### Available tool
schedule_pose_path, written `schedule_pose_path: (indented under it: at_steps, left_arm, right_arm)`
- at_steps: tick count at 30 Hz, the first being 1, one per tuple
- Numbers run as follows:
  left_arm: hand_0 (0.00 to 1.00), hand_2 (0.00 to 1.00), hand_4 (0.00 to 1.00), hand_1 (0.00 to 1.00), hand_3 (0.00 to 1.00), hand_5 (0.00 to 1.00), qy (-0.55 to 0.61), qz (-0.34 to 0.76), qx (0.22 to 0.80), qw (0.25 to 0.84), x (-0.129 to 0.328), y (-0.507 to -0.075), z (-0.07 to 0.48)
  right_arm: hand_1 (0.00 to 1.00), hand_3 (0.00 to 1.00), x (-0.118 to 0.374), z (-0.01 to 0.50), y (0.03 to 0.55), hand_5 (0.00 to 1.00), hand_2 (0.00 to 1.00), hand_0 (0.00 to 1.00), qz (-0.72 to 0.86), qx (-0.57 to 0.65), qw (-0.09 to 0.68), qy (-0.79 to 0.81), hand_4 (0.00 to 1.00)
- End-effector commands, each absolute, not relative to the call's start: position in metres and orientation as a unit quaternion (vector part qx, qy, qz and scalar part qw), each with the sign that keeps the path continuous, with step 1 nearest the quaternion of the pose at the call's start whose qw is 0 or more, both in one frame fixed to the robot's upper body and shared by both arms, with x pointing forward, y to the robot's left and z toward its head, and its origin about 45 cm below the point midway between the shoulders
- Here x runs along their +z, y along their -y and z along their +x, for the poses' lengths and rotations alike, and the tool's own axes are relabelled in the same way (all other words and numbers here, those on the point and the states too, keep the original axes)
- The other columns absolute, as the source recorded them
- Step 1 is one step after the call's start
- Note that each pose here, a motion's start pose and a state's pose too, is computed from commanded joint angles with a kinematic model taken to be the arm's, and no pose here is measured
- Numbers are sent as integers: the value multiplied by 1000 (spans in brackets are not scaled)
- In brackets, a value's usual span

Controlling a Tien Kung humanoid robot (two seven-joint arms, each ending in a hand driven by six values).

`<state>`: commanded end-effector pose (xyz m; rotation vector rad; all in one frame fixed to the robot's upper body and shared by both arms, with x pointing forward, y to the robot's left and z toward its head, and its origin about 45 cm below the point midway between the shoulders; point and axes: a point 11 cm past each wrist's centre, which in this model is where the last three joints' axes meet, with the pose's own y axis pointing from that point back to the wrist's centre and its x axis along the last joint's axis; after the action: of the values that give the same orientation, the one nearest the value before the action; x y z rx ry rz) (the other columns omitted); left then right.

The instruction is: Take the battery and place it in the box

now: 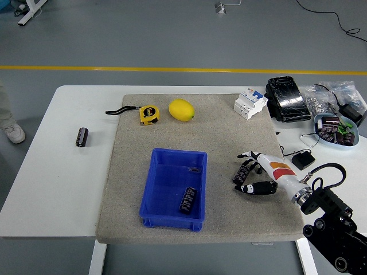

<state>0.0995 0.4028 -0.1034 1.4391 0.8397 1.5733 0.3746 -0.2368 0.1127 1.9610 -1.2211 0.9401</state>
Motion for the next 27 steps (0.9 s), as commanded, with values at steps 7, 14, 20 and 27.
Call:
schedule_pose_path:
  at_steps: [7,14,20,27]
  left_arm:
    - [735,714,672,677,630,643,-334,572,625,413,-103,-403,100]
    - [735,714,673,677,630,644,-334,572,625,412,-104,-402,99]
    - [735,714,673,677,630,644,-335,575,623,412,-104,-403,97]
    - [735,714,674,677,631,645,-335,576,622,411,-104,-403,96]
  right_arm:
    - [453,680,113,375,235,272,551,307,746,356,315,466,998]
    - [431,535,114,375,236,236,507,291,744,358,313,470,932]
    - [421,514,117,376,235,225,496,287,743,361,310,470,917]
    - [419,511,124,379,236,219,495,284,740,367,304,475,911]
